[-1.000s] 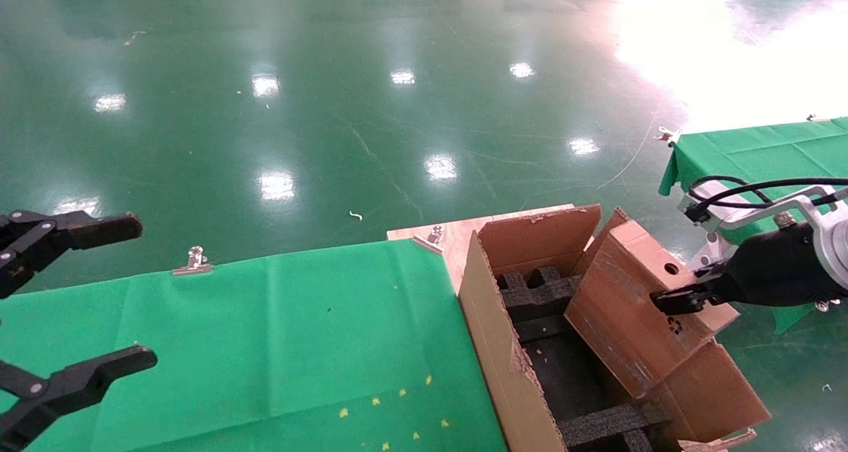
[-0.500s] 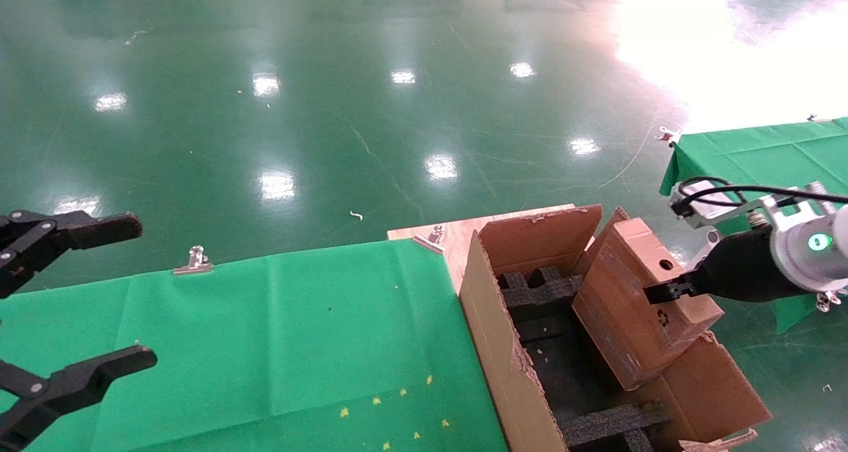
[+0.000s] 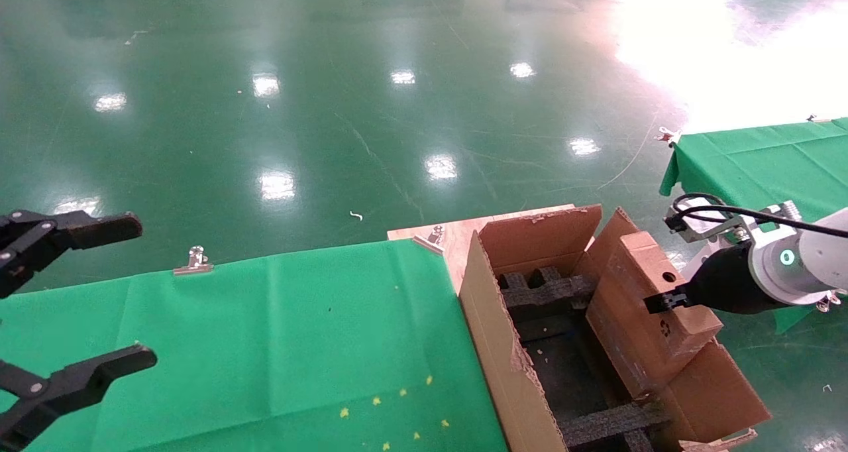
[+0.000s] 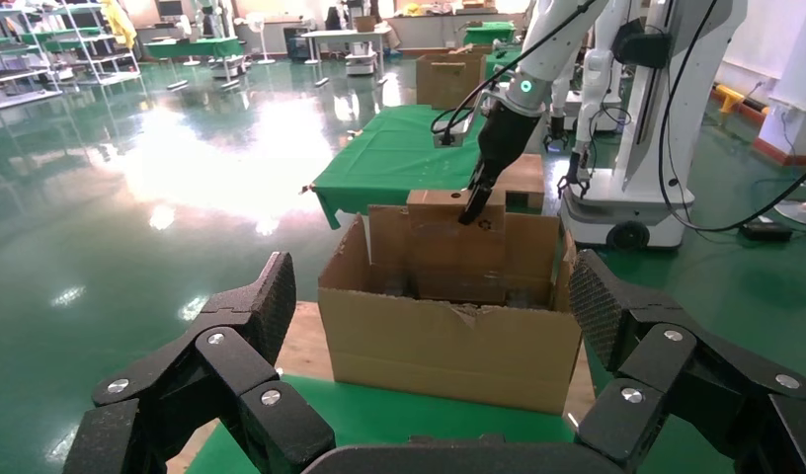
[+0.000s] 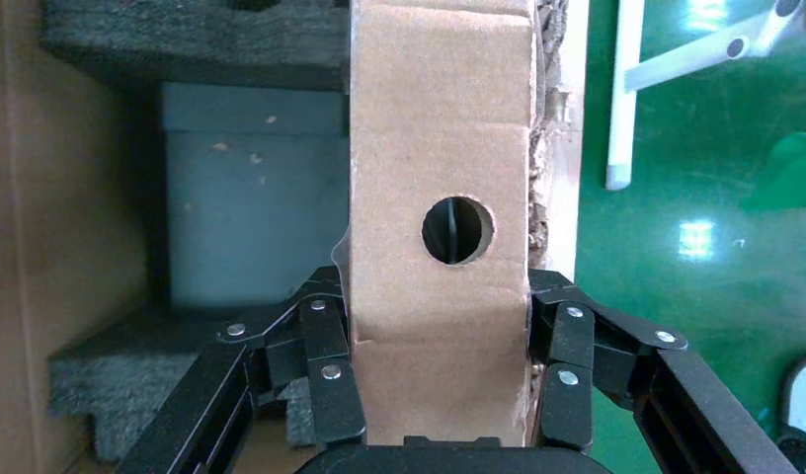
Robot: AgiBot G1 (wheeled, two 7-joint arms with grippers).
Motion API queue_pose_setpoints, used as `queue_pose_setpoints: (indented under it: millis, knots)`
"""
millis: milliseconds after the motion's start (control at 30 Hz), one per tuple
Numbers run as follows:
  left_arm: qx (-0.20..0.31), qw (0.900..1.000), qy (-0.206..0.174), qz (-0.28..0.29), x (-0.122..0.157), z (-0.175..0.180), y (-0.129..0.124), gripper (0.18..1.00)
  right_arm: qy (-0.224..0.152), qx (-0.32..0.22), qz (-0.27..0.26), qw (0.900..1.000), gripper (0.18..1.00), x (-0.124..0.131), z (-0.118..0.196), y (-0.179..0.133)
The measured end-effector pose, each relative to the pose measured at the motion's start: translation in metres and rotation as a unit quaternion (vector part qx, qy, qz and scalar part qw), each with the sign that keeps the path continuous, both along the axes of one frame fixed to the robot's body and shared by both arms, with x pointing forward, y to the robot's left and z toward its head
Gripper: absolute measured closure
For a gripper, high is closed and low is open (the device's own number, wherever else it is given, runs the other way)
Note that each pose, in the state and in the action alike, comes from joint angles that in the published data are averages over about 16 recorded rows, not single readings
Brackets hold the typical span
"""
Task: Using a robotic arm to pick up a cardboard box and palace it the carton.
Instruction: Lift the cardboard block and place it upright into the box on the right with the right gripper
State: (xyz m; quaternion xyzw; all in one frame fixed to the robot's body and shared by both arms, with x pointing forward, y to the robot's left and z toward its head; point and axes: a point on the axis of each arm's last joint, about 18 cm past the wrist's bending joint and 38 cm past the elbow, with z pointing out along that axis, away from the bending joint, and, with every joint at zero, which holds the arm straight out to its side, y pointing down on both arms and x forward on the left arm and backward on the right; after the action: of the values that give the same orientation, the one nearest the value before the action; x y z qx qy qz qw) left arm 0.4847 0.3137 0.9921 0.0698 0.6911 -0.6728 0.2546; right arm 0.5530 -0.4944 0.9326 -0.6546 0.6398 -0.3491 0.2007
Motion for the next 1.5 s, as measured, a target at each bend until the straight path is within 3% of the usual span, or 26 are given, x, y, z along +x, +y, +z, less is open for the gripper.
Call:
queue_pose_setpoints:
  millis: [1500]
  knots:
    - [0.000,1.0000,0.000,0.000,0.000,0.000,0.000,0.184,0.007,0.015,-0.026,1.000,0.812,0.034,-0.088,-0.004]
